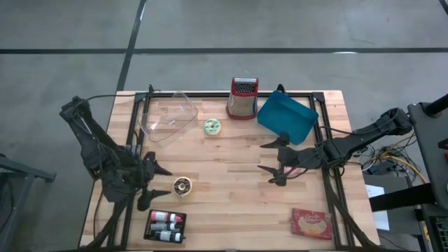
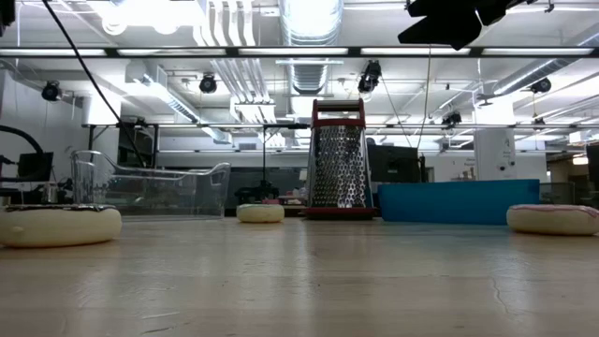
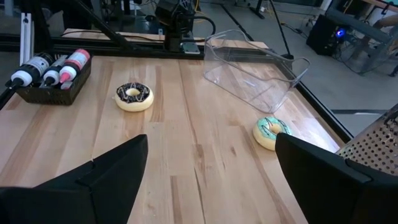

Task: Pick & Place Food Item
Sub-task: Put the black donut into the transparent bin

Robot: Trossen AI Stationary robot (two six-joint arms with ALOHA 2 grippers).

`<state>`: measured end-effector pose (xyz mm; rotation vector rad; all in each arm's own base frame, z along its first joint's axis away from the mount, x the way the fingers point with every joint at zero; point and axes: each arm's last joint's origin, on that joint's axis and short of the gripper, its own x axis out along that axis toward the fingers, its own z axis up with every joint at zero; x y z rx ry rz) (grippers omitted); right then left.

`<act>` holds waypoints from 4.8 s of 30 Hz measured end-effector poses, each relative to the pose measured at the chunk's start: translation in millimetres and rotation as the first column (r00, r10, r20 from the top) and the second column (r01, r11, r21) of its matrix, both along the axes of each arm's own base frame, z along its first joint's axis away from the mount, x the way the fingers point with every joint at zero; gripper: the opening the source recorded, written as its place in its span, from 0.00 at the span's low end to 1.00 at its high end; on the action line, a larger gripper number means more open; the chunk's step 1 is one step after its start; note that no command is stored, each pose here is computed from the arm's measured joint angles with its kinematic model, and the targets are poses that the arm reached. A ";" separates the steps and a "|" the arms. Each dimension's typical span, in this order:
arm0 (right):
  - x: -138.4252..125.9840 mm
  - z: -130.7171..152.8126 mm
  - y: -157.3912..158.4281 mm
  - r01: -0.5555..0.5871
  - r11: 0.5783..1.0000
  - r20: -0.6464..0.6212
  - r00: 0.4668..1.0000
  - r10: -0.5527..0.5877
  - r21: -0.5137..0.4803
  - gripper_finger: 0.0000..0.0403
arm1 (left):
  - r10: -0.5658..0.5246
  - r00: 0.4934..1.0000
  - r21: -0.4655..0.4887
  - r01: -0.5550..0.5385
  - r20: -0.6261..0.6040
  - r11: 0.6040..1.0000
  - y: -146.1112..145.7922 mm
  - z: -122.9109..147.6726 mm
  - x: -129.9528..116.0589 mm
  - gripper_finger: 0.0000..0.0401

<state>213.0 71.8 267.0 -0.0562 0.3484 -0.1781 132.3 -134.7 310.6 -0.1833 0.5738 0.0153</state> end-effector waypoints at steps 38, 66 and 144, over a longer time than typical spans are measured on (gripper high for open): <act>0.0 0.0 0.1 -0.001 1.000 0.000 1.000 0.001 0.000 0.86 | 0.330 0.923 0.155 -0.362 0.197 0.919 11.1 -14.7 22.3 0.78; 0.0 0.0 0.0 0.000 1.000 0.000 1.000 0.000 0.000 0.85 | 0.508 0.840 -0.019 -0.521 -0.190 0.854 61.1 -67.2 40.2 0.76; 0.0 0.0 -0.1 0.000 1.000 0.000 1.000 0.000 0.000 0.86 | 0.248 0.745 -0.290 -0.510 -0.619 0.810 64.8 -181.4 34.6 0.76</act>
